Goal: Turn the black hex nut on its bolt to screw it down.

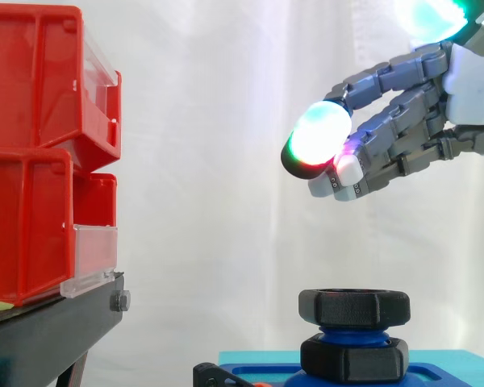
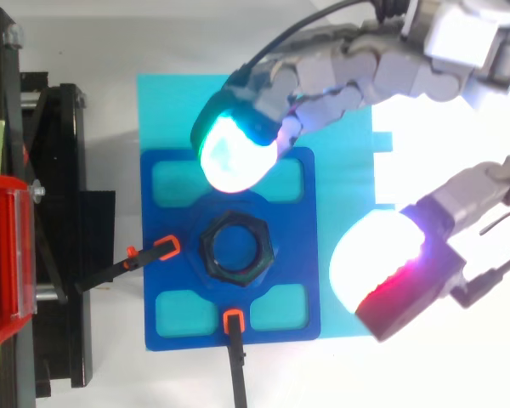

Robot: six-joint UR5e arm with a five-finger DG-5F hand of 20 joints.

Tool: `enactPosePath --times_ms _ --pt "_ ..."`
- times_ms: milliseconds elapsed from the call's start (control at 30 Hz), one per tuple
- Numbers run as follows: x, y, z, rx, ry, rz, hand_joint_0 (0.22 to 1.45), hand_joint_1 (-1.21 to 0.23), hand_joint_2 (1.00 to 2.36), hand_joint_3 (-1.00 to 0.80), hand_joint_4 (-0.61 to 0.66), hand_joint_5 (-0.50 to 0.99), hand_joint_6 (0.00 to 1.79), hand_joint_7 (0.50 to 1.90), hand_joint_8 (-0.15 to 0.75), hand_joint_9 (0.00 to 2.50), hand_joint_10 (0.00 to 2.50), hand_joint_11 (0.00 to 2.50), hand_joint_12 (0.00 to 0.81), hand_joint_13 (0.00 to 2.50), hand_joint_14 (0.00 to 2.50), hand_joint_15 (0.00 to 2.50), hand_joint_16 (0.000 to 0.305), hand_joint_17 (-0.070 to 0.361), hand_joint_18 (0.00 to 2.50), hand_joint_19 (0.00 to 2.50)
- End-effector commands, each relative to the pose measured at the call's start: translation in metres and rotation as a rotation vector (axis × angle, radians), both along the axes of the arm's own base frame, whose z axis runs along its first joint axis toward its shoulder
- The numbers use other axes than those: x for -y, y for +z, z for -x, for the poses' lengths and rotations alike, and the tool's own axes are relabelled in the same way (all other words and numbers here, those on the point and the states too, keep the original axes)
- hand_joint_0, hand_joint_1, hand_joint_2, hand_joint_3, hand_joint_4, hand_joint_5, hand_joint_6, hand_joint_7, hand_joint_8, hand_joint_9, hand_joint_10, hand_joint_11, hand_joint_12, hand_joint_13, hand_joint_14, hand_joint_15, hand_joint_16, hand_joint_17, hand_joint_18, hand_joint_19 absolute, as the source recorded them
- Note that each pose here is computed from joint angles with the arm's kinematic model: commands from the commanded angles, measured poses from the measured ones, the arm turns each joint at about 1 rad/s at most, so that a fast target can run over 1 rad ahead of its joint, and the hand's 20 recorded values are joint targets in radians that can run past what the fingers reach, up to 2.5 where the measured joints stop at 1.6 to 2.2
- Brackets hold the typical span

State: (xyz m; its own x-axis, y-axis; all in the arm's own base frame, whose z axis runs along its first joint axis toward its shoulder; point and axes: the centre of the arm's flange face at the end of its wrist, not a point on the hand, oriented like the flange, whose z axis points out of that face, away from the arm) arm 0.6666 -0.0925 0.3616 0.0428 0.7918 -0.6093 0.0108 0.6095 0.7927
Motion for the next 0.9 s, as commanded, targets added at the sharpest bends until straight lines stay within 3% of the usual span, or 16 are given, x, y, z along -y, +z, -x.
enactPosePath --times_ms 0,33,100,133,233,267,500,600,767,800,867 --pt "-0.011 0.001 -0.003 0.009 0.015 0.030 0.48 -0.47 1.00 -0.50 0.29 -0.15 0.50 0.89 0.357 0.60 0.01 0.35 0.366 0.35 0.00 0.00 0.049 0.109 0.25 0.04" --pt "-0.015 -0.010 -0.008 -0.003 0.019 0.031 0.48 -0.47 1.00 -0.50 0.30 -0.15 0.50 0.89 0.356 0.60 0.01 0.36 0.365 0.34 0.00 0.00 0.048 0.109 0.25 0.05" --pt "-0.018 -0.014 -0.011 -0.009 0.023 0.035 0.48 -0.47 1.00 -0.50 0.30 -0.15 0.50 0.90 0.354 0.60 0.01 0.36 0.362 0.34 0.00 0.01 0.048 0.109 0.25 0.05" --pt "-0.023 -0.027 -0.018 -0.021 0.033 0.035 0.48 -0.47 1.00 -0.50 0.30 -0.15 0.50 0.90 0.354 0.60 0.01 0.36 0.362 0.34 0.00 0.01 0.048 0.109 0.25 0.05" --pt "-0.029 -0.031 -0.028 -0.023 0.037 0.043 0.48 -0.46 1.00 -0.50 0.30 -0.15 0.50 0.90 0.354 0.59 0.01 0.36 0.361 0.34 0.00 0.01 0.048 0.108 0.25 0.04" --pt "-0.035 -0.033 -0.035 -0.022 0.043 0.058 0.48 -0.46 1.00 -0.50 0.30 -0.15 0.50 0.91 0.354 0.59 0.01 0.36 0.362 0.34 0.00 0.01 0.048 0.108 0.25 0.04" --pt "-0.048 -0.034 -0.042 -0.011 0.059 0.085 0.48 -0.45 1.00 -0.50 0.31 -0.12 0.50 1.05 0.355 0.60 0.01 0.38 0.360 0.33 0.00 0.01 0.048 0.107 0.24 0.04" --pt "-0.052 -0.033 -0.043 -0.003 0.063 0.097 0.48 -0.45 1.00 -0.50 0.30 -0.12 0.50 1.02 0.354 0.60 0.01 0.38 0.359 0.33 0.00 0.01 0.048 0.107 0.24 0.05" --pt "-0.056 -0.028 -0.047 0.037 0.054 0.118 0.48 -0.44 1.00 -0.50 0.31 -0.12 0.50 1.02 0.354 0.60 0.01 0.37 0.359 0.33 0.00 0.01 0.048 0.107 0.24 0.05" --pt "-0.057 -0.026 -0.049 0.058 0.052 0.126 0.48 -0.44 1.00 -0.50 0.31 -0.12 0.50 1.02 0.354 0.60 0.01 0.37 0.359 0.33 0.00 0.01 0.048 0.107 0.24 0.05" --pt "-0.057 -0.032 -0.050 0.054 0.052 0.136 0.48 -0.44 1.00 -0.50 0.30 -0.12 0.50 1.01 0.354 0.60 0.01 0.37 0.358 0.33 0.00 0.01 0.048 0.107 0.24 0.05"
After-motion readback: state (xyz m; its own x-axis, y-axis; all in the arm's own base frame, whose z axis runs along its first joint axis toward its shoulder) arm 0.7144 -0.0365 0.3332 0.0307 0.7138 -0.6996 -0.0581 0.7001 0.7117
